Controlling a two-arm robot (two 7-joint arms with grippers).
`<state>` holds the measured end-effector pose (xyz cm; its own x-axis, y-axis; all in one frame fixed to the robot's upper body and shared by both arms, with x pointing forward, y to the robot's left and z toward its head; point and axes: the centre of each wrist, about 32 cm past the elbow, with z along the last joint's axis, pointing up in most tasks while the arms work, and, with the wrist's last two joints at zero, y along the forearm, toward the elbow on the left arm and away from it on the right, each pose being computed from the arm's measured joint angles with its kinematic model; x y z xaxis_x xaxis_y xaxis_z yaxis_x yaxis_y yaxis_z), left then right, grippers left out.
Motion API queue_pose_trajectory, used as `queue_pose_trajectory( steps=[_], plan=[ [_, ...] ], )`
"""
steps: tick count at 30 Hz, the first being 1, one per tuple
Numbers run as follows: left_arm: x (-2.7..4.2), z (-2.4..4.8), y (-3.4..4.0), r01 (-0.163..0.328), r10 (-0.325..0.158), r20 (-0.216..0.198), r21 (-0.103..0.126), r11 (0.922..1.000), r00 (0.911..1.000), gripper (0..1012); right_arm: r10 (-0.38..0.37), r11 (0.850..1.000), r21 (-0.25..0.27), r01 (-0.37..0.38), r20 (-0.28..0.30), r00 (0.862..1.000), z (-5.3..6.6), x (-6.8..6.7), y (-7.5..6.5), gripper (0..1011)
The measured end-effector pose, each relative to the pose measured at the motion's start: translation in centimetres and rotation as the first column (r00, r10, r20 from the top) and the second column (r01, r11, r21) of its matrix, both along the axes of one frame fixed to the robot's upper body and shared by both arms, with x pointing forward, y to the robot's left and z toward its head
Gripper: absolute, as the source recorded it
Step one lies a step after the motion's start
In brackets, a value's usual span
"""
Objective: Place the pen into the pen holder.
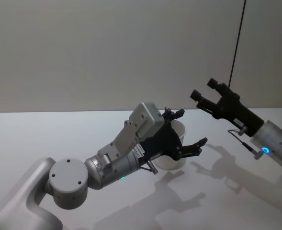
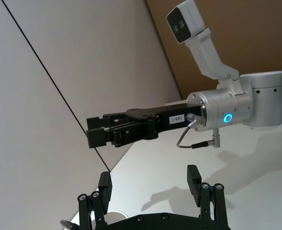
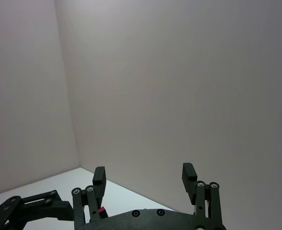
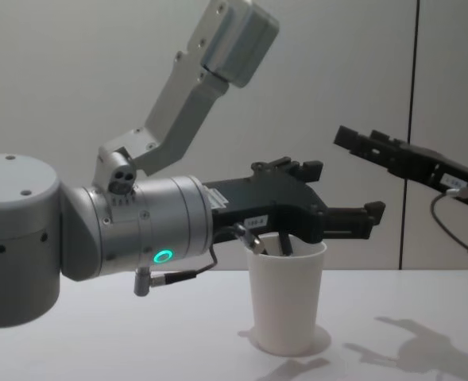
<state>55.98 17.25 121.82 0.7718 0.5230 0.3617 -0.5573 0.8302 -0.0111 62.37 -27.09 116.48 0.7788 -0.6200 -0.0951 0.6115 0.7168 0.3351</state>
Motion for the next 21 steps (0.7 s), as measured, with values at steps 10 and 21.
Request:
queue_pose_trajectory(
  steps=[10, 21],
  plan=[
    [0.0, 0.0, 0.0, 0.0, 0.0, 0.0, 0.0, 1.0, 1.0, 1003, -0.065, 0.997, -0.026, 0.066, 0.016, 0.998, 0.6, -1.9, -1.0, 1001],
    [0.0, 0.0, 0.0, 0.0, 0.0, 0.0, 0.0, 1.0, 1.0, 1003, -0.159, 0.985, -0.071, 0.16, 0.017, 0.987, 1.0, -4.4, -1.9, 1002]
  ],
)
